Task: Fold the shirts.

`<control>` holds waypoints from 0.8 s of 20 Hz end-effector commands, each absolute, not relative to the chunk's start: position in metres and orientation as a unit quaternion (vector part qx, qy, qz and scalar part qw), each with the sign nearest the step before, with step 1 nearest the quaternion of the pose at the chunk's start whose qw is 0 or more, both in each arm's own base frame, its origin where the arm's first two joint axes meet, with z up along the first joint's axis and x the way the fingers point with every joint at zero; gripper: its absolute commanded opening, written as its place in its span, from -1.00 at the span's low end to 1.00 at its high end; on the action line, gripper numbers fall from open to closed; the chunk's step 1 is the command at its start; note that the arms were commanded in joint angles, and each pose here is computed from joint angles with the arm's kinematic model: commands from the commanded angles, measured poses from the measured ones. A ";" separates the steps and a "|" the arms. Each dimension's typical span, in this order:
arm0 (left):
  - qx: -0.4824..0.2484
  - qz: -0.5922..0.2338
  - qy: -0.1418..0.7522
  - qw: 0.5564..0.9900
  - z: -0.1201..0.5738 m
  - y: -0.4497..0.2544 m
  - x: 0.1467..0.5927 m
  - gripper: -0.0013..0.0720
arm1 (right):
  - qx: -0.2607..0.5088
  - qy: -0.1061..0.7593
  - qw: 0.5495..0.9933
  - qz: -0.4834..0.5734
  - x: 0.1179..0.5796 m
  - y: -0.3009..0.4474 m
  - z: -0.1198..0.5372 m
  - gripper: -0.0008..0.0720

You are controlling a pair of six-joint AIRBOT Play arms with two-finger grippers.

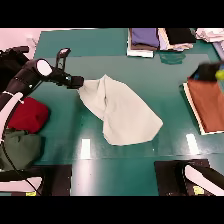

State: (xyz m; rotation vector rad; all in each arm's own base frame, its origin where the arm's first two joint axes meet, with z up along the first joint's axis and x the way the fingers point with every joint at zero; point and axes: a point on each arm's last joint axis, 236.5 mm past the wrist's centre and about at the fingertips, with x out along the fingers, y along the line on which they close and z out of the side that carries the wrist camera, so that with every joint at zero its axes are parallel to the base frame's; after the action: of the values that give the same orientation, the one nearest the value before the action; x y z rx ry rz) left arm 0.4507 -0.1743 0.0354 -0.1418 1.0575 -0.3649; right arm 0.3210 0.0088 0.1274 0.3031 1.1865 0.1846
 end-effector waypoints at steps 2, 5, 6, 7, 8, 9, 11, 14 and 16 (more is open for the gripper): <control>-0.061 -0.169 0.492 0.852 0.047 -0.164 0.454 -0.88 | 0.271 0.649 0.708 0.063 0.242 0.027 -0.022 0.51; -0.061 -0.169 0.491 0.852 0.047 -0.164 0.455 -0.89 | 0.334 0.645 0.680 0.101 0.231 0.077 -0.064 0.46; -0.061 -0.169 0.492 0.852 0.047 -0.164 0.454 -0.88 | 0.333 0.644 0.680 0.109 0.233 0.087 -0.073 0.45; -0.061 -0.169 0.493 0.851 0.047 -0.164 0.454 -0.89 | 0.320 0.648 0.682 0.113 0.236 0.094 -0.080 0.45; -0.061 -0.169 0.494 0.851 0.046 -0.164 0.453 -0.88 | 0.301 0.652 0.685 0.122 0.240 0.103 -0.086 0.39; -0.060 -0.169 0.495 0.850 0.046 -0.164 0.453 -0.89 | 0.284 0.653 0.690 0.130 0.247 0.112 -0.089 0.20; -0.060 -0.170 0.499 0.848 0.045 -0.164 0.451 -0.89 | 0.250 0.647 0.705 0.149 0.266 0.128 -0.090 -0.39; -0.049 -0.159 0.485 0.859 0.057 -0.156 0.453 -0.89 | 0.225 0.610 0.738 0.179 0.305 0.141 -0.059 -0.93; -0.019 -0.140 0.445 0.884 0.094 -0.139 0.458 -0.89 | 0.190 0.559 0.784 0.191 0.335 0.129 -0.007 -0.93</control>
State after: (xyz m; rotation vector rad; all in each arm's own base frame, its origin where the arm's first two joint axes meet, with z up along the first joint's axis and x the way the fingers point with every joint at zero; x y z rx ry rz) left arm 0.4537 -0.1565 0.0651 -0.0969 1.0008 -0.3396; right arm 0.3011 0.1297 -0.0502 0.5040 1.3384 0.3808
